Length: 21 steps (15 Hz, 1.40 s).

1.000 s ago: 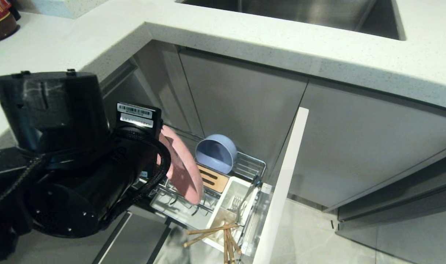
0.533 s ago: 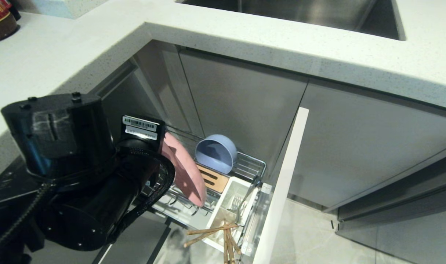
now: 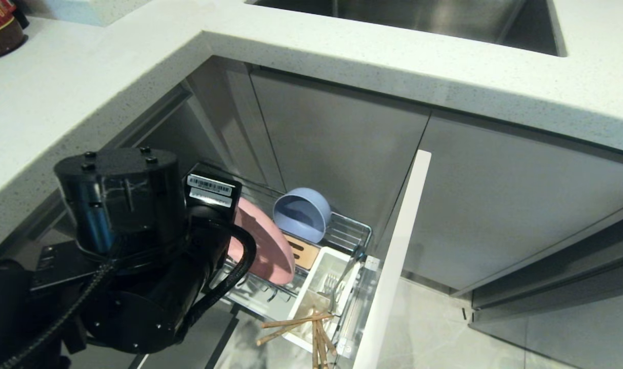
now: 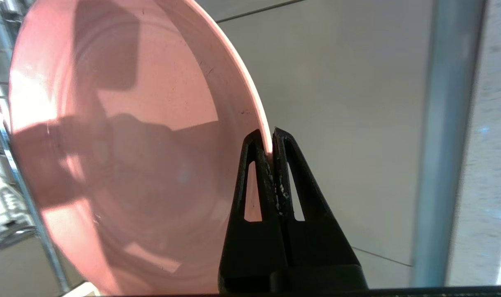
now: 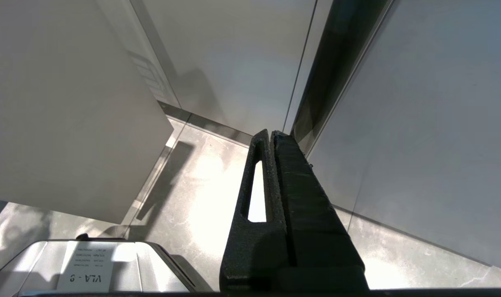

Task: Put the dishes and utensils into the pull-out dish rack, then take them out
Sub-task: Pick up the plate and place it in the cupboard

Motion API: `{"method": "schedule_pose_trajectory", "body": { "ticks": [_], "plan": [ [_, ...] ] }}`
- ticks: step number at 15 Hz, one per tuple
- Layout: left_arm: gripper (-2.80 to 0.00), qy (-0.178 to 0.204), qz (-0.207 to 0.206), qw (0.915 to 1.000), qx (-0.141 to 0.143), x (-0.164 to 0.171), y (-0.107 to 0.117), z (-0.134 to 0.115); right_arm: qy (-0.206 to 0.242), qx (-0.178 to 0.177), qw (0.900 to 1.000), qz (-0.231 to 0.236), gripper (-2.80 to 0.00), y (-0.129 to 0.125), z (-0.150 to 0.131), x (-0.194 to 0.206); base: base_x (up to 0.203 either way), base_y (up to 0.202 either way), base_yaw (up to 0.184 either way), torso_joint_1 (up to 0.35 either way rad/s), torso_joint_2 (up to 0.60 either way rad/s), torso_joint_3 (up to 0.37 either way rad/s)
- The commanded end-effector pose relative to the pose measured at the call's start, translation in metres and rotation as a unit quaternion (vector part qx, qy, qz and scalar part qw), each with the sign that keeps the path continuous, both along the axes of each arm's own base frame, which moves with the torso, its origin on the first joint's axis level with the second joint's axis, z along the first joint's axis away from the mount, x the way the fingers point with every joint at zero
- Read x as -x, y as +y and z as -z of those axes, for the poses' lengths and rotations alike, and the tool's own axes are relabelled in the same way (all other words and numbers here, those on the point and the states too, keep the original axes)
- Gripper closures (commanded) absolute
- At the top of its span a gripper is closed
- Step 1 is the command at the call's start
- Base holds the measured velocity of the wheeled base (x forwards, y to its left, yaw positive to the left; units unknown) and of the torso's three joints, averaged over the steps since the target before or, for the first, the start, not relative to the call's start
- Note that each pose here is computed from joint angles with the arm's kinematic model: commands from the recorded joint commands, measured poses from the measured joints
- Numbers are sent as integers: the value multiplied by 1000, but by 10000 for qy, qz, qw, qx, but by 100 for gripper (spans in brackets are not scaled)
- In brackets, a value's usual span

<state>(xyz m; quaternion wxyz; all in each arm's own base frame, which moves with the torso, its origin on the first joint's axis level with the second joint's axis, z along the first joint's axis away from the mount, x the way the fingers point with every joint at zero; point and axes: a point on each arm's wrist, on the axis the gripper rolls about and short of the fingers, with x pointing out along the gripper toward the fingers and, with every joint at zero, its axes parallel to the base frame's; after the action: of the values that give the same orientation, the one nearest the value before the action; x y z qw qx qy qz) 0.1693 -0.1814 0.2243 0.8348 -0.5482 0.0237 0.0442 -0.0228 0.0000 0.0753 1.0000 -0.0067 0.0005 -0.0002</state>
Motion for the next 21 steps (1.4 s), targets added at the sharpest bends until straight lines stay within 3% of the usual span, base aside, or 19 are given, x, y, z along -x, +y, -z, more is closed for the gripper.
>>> {"method": "schedule_pose_trajectory", "body": {
  "ticks": [1, 12, 21],
  "plan": [
    [0, 61, -45, 10000, -52, -3, -3, 6, 3, 2, 10000, 8, 0, 0, 0, 0, 0, 0, 0, 0, 0, 0],
    [0, 352, -34, 9988, -354, -17, -15, 28, 3, 2, 10000, -2, 0, 0, 0, 0, 0, 0, 0, 0, 0, 0],
    [0, 403, -41, 9983, -422, -20, -17, 33, 3, 2, 10000, 6, 0, 0, 0, 0, 0, 0, 0, 0, 0, 0]
  ]
}}
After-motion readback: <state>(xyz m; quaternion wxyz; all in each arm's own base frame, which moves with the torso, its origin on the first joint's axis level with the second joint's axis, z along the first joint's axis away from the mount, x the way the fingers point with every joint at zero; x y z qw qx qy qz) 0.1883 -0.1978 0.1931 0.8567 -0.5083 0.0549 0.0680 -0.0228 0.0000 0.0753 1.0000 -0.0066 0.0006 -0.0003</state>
